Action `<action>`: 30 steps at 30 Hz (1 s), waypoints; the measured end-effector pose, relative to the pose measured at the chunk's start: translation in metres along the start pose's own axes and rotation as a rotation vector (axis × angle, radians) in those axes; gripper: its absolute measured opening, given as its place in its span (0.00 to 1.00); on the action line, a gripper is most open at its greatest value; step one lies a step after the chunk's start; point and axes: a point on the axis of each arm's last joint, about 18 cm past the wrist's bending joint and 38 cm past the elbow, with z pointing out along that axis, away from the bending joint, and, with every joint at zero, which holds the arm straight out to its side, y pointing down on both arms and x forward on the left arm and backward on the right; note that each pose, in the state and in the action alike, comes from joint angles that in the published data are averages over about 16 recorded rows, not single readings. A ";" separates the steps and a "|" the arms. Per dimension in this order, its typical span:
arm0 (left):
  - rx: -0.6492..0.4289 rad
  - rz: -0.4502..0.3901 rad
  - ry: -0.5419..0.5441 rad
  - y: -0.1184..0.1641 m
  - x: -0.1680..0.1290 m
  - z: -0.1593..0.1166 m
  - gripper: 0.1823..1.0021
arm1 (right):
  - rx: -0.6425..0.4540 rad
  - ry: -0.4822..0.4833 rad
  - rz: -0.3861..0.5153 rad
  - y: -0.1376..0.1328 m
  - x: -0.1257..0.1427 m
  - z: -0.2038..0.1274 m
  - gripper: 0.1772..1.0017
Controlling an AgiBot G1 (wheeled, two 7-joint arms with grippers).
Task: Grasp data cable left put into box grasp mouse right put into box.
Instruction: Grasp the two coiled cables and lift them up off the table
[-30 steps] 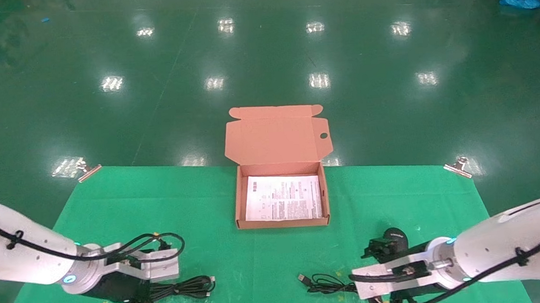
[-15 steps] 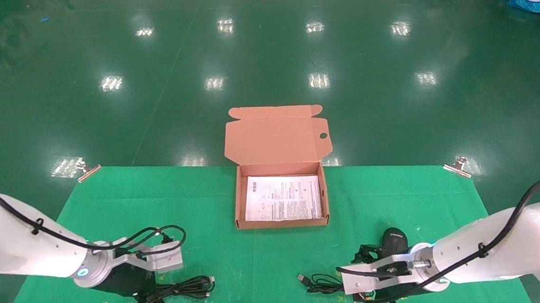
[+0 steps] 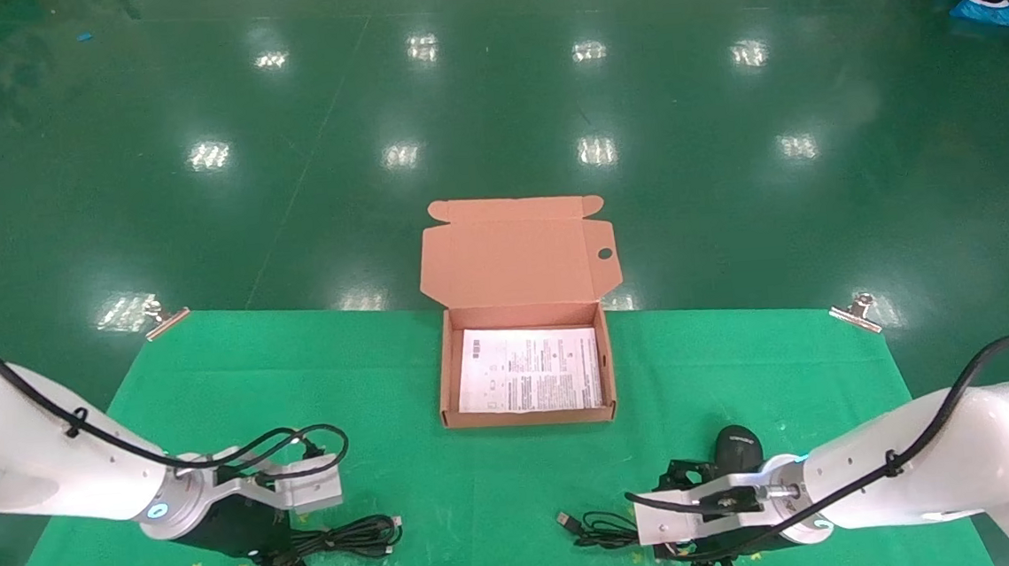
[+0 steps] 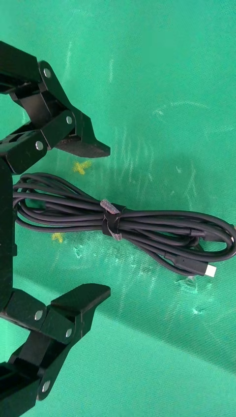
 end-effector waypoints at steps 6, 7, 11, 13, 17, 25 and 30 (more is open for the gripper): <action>0.001 0.004 0.000 -0.001 0.000 -0.001 0.89 | 0.000 -0.001 -0.005 0.000 0.000 -0.001 0.89; 0.001 0.004 0.000 -0.001 0.000 -0.001 0.87 | -0.001 -0.001 -0.005 -0.001 0.000 -0.001 0.87; 0.001 0.006 0.000 -0.001 0.000 -0.001 0.80 | -0.001 -0.002 -0.007 -0.001 0.000 -0.002 0.80; 0.001 0.007 0.000 -0.001 0.000 -0.002 0.75 | -0.001 -0.002 -0.008 -0.001 0.000 -0.002 0.76; 0.001 0.008 0.000 -0.001 0.000 -0.002 0.65 | -0.002 -0.002 -0.010 -0.001 0.000 -0.002 0.66; 0.001 0.010 0.000 -0.001 0.000 -0.002 0.41 | -0.002 -0.002 -0.011 -0.001 0.000 -0.003 0.43; 0.001 0.010 0.001 -0.001 0.000 -0.002 0.28 | -0.003 -0.002 -0.012 -0.001 0.000 -0.003 0.28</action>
